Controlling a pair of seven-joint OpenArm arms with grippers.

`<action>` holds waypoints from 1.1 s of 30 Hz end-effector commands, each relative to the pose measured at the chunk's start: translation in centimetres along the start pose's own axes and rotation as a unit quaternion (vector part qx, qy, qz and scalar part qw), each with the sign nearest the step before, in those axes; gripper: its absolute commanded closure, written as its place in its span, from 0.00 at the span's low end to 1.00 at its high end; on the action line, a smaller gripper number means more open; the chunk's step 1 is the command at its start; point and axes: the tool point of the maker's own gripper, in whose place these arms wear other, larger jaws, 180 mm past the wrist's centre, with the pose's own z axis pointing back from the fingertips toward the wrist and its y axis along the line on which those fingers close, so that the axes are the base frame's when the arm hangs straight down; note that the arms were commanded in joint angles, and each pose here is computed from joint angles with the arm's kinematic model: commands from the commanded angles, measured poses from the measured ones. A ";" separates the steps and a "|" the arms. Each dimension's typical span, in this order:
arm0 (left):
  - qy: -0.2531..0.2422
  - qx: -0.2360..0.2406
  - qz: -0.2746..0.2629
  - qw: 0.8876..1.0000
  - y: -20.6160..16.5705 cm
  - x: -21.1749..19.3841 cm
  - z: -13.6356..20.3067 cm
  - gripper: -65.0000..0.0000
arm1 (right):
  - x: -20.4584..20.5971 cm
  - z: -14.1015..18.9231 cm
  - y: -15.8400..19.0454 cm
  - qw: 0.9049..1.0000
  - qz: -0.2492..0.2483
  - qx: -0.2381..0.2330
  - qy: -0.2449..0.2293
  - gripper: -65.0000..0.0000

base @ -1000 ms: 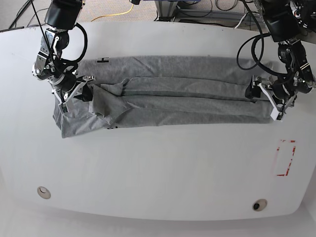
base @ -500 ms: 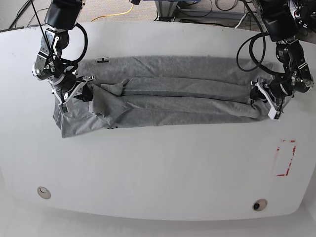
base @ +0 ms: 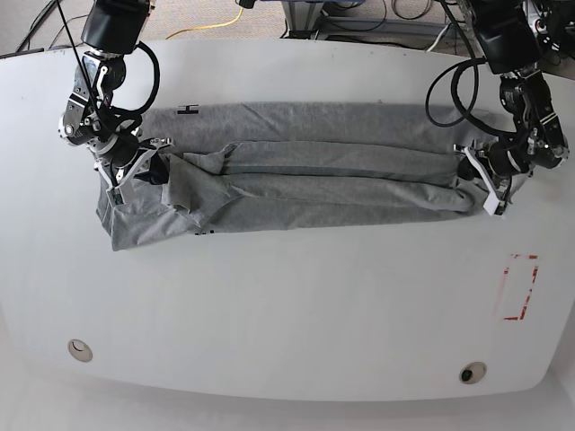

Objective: Layout the t-shirt on the table in an organized manner, then fold the t-shirt properly
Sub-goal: 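Lift the held strip end with the left gripper and carry it toward the right gripper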

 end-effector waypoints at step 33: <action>-0.027 0.020 -0.183 0.983 -8.9 5.9 5.0 1.00 | -1.7 -0.1 -0.4 0.999 0.003 -0.017 0.042 0.98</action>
